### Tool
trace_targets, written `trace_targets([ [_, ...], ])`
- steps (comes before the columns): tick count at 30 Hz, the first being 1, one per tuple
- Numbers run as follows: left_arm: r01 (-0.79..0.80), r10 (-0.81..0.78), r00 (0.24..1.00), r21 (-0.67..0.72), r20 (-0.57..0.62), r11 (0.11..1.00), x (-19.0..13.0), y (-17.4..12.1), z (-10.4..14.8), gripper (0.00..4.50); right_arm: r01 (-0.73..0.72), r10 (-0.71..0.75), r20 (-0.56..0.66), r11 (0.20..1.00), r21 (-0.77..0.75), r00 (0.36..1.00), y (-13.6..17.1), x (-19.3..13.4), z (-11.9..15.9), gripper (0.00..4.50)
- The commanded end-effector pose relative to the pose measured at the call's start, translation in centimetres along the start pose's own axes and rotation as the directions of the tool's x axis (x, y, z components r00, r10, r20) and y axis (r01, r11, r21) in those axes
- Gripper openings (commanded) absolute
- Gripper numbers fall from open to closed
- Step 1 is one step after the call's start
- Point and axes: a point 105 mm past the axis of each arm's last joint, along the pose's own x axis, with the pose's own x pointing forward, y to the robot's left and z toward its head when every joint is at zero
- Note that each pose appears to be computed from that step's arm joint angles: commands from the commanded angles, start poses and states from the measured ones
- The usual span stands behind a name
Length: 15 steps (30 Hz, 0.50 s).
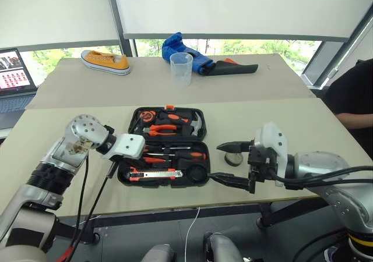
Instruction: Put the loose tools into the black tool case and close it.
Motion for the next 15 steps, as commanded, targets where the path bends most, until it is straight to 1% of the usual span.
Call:
trace_targets([
  [1, 0.067, -0.067, 0.997, -0.009, -0.033, 0.998, 1.6, -1.2, -0.9, 0.05, 0.009, -0.008, 0.025, 1.000, -0.030, 1.000, 0.1, -0.4, 0.9, 4.50],
  [5, 0.073, -0.073, 0.996, 0.001, -0.044, 0.997, 1.9, -1.5, -1.2, 0.05, 0.005, -0.004, 0.025, 1.000, -0.031, 1.000, 0.1, -0.4, 0.9, 4.50],
  [7, 0.058, -0.058, 0.998, -0.004, -0.025, 0.998, 1.8, -1.2, -0.9, 0.05, 0.004, -0.003, 0.024, 1.000, -0.031, 1.000, 0.0, -0.4, 1.0, 4.50],
  [11, -0.001, 0.005, 0.998, -0.068, 0.063, 0.998, 0.2, -0.1, 0.6, 0.05, 0.007, -0.006, 0.019, 1.000, -0.031, 1.000, 0.0, -0.5, 0.9, 4.50],
  [13, -0.040, 0.056, 0.990, -0.120, 0.133, 0.992, -1.6, 0.6, 1.8, 0.05, 0.018, -0.018, 0.007, 0.999, -0.030, 1.000, -0.2, -0.8, 0.7, 4.50],
  [14, -0.064, 0.098, 0.975, -0.171, 0.198, 0.983, -3.0, 1.2, 2.9, 0.05, 0.035, -0.036, -0.008, 0.999, -0.019, 0.999, -0.4, -1.2, 0.4, 4.50],
  [15, -0.077, 0.131, 0.956, -0.206, 0.261, 0.976, -4.3, 1.5, 4.0, 0.54, 0.056, -0.056, -0.020, 0.998, -0.006, 0.998, -0.6, -1.7, 0.1, 4.50],
])
